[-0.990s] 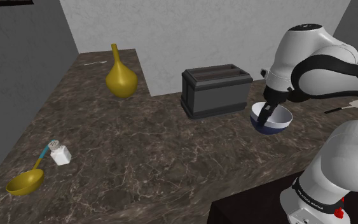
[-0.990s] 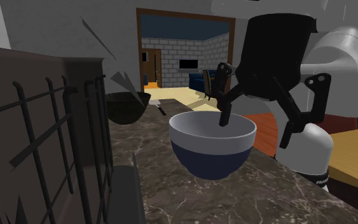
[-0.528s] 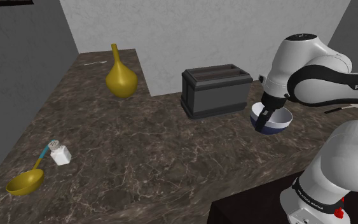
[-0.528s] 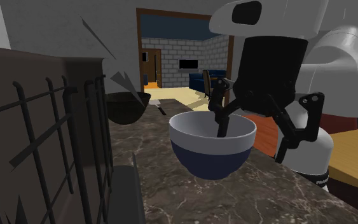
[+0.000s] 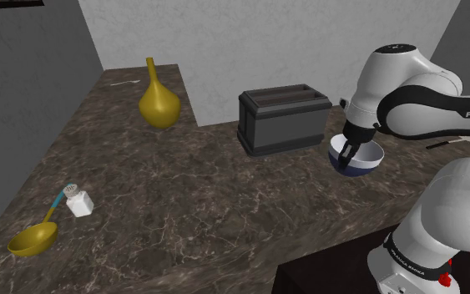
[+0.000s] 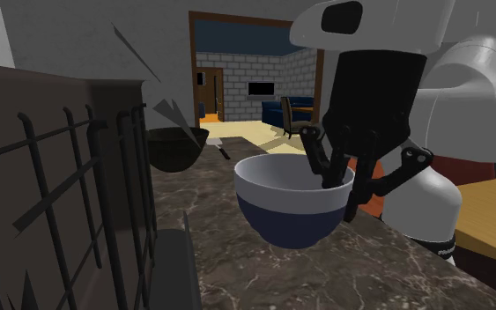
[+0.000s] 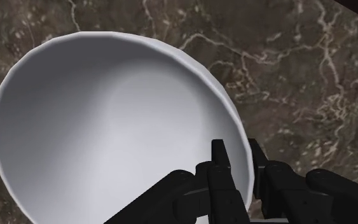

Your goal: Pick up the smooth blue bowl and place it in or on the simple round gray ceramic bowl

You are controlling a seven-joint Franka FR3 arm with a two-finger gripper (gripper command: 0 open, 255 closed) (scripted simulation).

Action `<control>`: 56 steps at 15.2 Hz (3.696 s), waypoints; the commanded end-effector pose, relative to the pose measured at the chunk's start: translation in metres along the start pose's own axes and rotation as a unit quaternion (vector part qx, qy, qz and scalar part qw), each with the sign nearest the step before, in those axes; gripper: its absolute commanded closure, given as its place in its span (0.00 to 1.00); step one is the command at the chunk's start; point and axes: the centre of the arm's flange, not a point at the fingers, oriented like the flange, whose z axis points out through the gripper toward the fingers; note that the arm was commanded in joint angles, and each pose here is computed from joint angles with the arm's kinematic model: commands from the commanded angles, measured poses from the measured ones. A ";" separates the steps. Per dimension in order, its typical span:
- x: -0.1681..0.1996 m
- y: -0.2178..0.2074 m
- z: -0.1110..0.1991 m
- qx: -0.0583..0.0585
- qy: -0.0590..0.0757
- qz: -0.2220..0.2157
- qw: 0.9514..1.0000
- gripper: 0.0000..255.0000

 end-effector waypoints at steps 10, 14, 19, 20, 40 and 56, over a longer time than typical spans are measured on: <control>0.001 0.002 -0.021 0.000 0.000 0.000 1.000 1.00; 0.001 0.005 -0.042 0.000 0.000 0.000 1.000 1.00; 0.002 0.007 -0.068 0.000 0.000 0.000 1.000 1.00; 0.003 0.008 -0.073 0.000 0.000 0.000 1.000 1.00; 0.005 0.031 -0.169 0.000 0.000 0.000 1.000 1.00; -0.017 0.241 -0.162 0.000 0.000 0.000 1.000 1.00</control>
